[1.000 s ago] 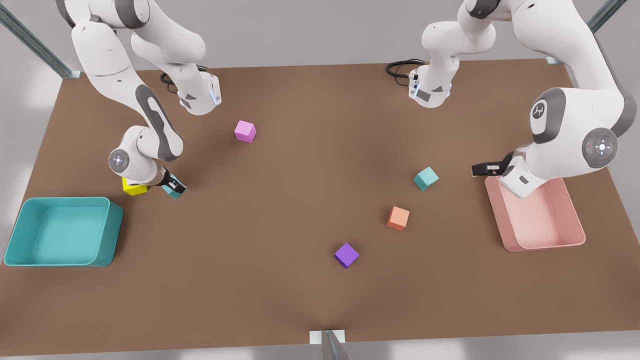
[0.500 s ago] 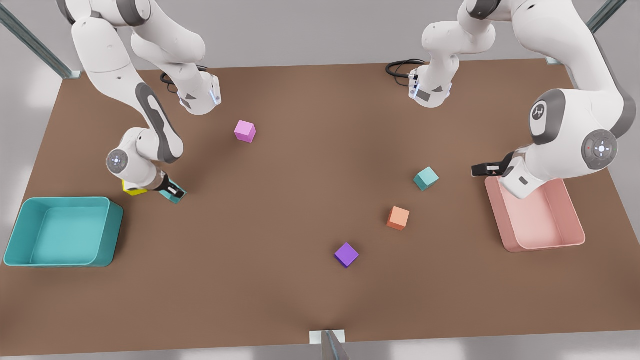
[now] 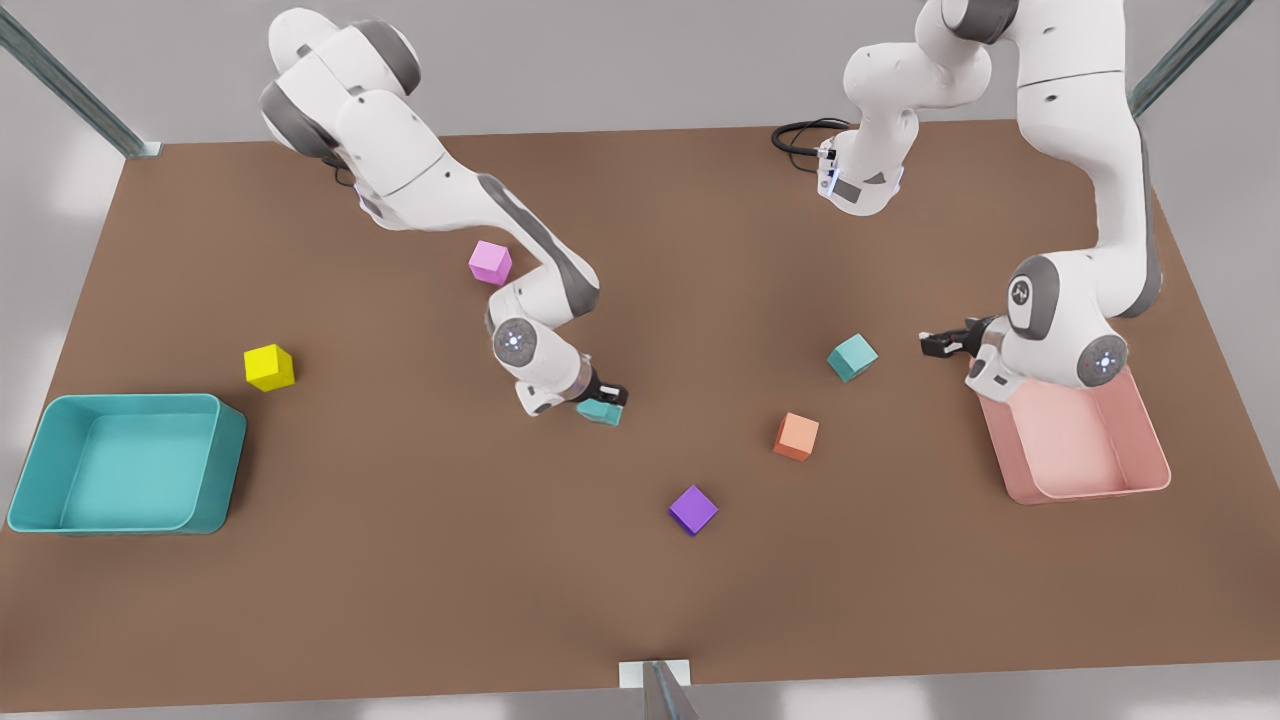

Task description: Stack the two blue cubes on top of each other

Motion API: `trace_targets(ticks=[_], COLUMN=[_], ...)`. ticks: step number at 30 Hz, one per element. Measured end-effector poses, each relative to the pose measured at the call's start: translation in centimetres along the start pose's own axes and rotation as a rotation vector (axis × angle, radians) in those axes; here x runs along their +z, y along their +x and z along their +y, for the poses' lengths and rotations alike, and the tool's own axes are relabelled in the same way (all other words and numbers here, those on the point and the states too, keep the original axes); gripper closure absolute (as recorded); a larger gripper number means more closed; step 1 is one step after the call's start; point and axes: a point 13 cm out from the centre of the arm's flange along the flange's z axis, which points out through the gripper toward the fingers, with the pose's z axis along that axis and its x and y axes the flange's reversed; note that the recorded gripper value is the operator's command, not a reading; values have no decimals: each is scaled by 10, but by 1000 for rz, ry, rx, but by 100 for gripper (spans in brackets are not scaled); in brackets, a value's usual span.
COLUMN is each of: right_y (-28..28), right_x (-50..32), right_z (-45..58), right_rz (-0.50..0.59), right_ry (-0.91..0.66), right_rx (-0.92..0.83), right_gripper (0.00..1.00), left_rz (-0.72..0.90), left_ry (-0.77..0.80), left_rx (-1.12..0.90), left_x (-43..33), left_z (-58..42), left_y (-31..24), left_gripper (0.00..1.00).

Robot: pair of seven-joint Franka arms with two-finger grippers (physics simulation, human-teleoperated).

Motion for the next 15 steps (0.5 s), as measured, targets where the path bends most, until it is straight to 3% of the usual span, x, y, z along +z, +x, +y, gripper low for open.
trace_targets(ticks=[12, 13, 15], right_y=[3, 8, 12], right_x=[32, 38, 49], right_z=[80, 87, 96], right_rz=[-26, -23, -26], right_ry=[-103, -109, -109], right_rx=[172, 180, 196], right_gripper=[29, 25, 0], left_rz=[-127, -131, -143], left_ry=[132, 131, 138], left_rx=[-199, -213, -236], left_x=[75, 79, 83], left_z=[-62, -67, -78], left_y=[-19, -19, -18], left_gripper=[0, 0, 0])
